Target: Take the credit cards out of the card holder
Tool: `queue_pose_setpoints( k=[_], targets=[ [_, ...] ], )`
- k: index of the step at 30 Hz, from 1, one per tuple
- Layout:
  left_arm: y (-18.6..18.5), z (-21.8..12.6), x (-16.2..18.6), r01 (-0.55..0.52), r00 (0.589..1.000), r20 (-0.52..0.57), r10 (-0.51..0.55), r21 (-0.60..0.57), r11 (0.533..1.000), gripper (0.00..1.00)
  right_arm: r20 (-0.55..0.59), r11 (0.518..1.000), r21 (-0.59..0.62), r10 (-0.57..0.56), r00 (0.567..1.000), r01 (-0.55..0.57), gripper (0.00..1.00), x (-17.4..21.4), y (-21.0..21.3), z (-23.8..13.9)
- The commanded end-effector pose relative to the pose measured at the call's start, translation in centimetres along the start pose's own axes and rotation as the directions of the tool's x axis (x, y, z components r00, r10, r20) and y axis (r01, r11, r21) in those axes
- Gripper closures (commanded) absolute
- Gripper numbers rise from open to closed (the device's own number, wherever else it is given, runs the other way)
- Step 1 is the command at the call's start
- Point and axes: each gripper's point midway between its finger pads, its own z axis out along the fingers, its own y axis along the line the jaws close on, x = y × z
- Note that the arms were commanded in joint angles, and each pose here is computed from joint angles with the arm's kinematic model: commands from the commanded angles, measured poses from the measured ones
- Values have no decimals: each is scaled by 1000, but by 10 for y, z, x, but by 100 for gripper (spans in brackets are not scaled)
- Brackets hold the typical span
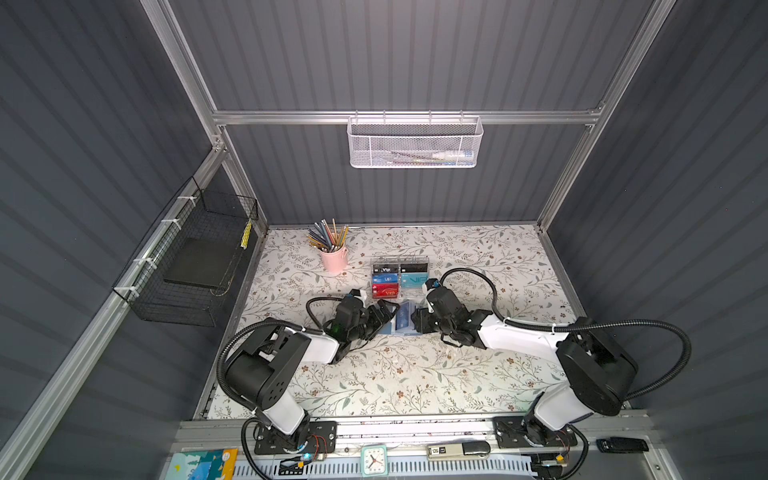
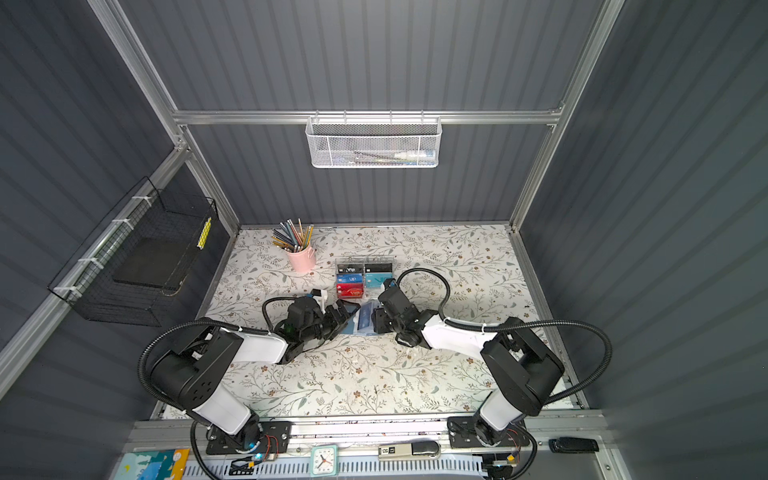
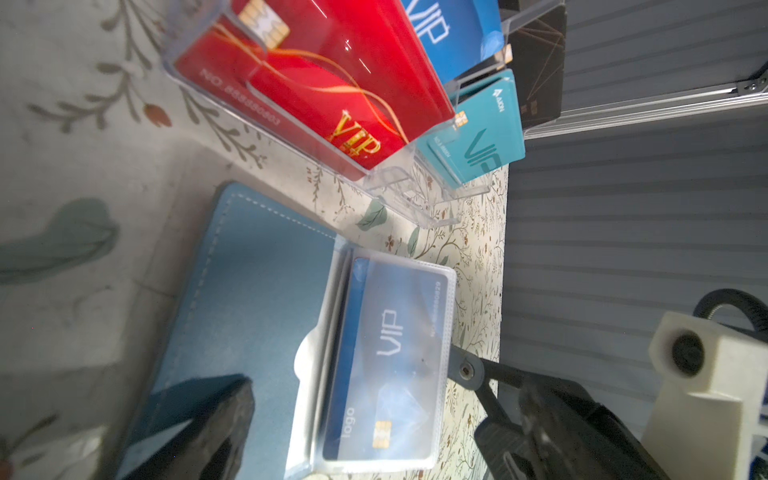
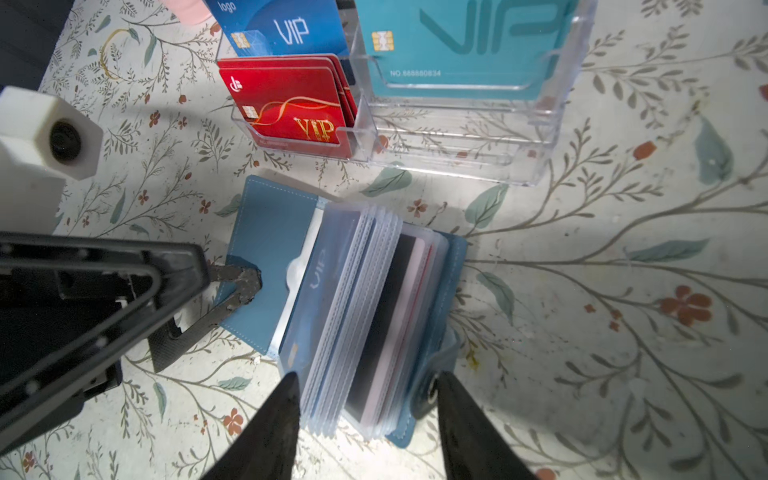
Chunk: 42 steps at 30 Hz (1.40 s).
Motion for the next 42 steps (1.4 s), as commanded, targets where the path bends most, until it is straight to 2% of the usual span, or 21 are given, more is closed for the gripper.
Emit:
queue_pose_setpoints(
  k=[1, 8, 18, 23, 28, 29, 35, 39, 42],
  targets=[
    [32, -3, 14, 50, 998, -24, -52, -89, 995, 0, -8, 1000, -15, 9, 1000, -9, 45, -5, 6, 8],
    [38, -10, 17, 64, 998, -12, -65, -87, 994, 0, -45, 1000, 8, 12, 999, -12, 44, -2, 1, 28],
    [35, -4, 20, 46, 998, -39, -48, -66, 997, 1, -82, 998, 37, 51, 995, -48, 52, 11, -23, 39],
    [36, 2, 20, 35, 998, -52, -38, -60, 998, 5, -103, 997, 58, 50, 993, -44, 56, 21, -31, 43],
    [31, 8, 19, 30, 998, -54, -32, -35, 999, 16, -129, 996, 79, 47, 991, -37, 59, 32, -38, 50],
    [29, 8, 23, 29, 996, -83, -31, -22, 999, 18, -135, 996, 85, 46, 990, -35, 59, 35, -40, 50],
    [26, 10, 21, -6, 996, -91, 3, -36, 999, 22, -152, 992, 127, 26, 988, -7, 66, 45, -52, 55],
    [22, 12, 18, -37, 995, -93, 32, -49, 998, 27, -167, 994, 110, 14, 986, 4, 72, 51, -51, 60],
    [18, 13, 16, -51, 995, -93, 46, -51, 997, 29, -178, 996, 88, 5, 984, 11, 72, 56, -49, 63]
  ],
)
